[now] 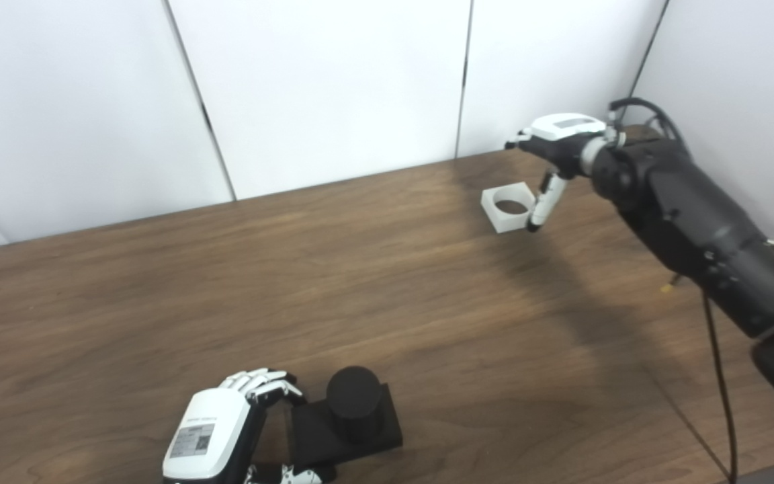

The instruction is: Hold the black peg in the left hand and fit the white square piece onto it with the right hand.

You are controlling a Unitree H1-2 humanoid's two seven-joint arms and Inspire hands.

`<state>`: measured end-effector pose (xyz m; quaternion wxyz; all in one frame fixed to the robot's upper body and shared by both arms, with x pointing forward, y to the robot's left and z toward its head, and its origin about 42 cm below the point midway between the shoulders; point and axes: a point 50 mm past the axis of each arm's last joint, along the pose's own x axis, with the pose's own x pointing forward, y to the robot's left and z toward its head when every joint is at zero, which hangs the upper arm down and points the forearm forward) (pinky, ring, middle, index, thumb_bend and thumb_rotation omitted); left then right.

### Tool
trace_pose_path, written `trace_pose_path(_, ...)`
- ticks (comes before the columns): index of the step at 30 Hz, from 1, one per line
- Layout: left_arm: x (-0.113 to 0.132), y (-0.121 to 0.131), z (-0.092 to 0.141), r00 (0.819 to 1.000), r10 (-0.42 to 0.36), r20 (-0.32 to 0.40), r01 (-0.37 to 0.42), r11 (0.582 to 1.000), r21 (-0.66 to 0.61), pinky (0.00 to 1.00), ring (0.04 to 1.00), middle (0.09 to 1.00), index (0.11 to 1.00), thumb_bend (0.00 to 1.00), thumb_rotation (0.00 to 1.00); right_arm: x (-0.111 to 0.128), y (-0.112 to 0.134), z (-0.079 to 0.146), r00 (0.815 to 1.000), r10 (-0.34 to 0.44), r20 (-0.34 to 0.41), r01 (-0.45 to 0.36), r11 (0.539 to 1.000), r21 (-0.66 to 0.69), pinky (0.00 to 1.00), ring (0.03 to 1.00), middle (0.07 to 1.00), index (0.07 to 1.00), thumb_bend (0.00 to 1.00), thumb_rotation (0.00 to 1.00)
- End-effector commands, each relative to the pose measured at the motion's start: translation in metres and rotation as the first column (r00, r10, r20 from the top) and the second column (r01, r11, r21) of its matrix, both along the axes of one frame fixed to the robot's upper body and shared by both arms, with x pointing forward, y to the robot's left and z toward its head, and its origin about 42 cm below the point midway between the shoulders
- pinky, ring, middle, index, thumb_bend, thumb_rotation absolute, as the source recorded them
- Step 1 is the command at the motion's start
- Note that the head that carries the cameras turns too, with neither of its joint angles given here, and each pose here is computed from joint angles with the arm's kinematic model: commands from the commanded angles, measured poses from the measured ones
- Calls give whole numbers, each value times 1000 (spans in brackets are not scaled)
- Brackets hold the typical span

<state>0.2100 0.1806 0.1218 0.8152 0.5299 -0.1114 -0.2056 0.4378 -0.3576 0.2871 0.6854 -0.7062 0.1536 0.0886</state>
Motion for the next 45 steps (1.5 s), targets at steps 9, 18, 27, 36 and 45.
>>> trace_pose_path(9, -15, 5, -16, 995, -12, -103, 22, 995, 96, 826, 812, 766, 487, 520, 48, 25, 12, 13, 998, -28, 58, 28, 1000, -1, 1000, 999, 987, 930, 919, 277)
trace_pose_path(18, -15, 3, -11, 995, -7, -101, 17, 995, 95, 819, 807, 762, 487, 520, 48, 26, 22, -4, 999, -33, 9, 33, 999, 12, 1000, 1000, 989, 925, 916, 258)
trace_pose_path(27, -16, 2, -7, 995, -8, -104, 17, 996, 90, 813, 804, 760, 487, 520, 48, 23, 19, -18, 998, -56, -10, 56, 998, 4, 1000, 1000, 984, 923, 875, 228)
trace_pose_path(36, -16, 1, -5, 994, -8, -106, 17, 996, 83, 812, 805, 762, 487, 520, 47, 19, 4, -21, 996, -83, -19, 83, 996, -23, 1000, 1000, 982, 894, 842, 227)
trace_pose_path(45, -15, 1, -4, 994, -11, -106, 20, 996, 87, 804, 800, 758, 487, 519, 47, 16, -1, -20, 996, -87, -19, 87, 996, -28, 1000, 1000, 982, 870, 828, 224)
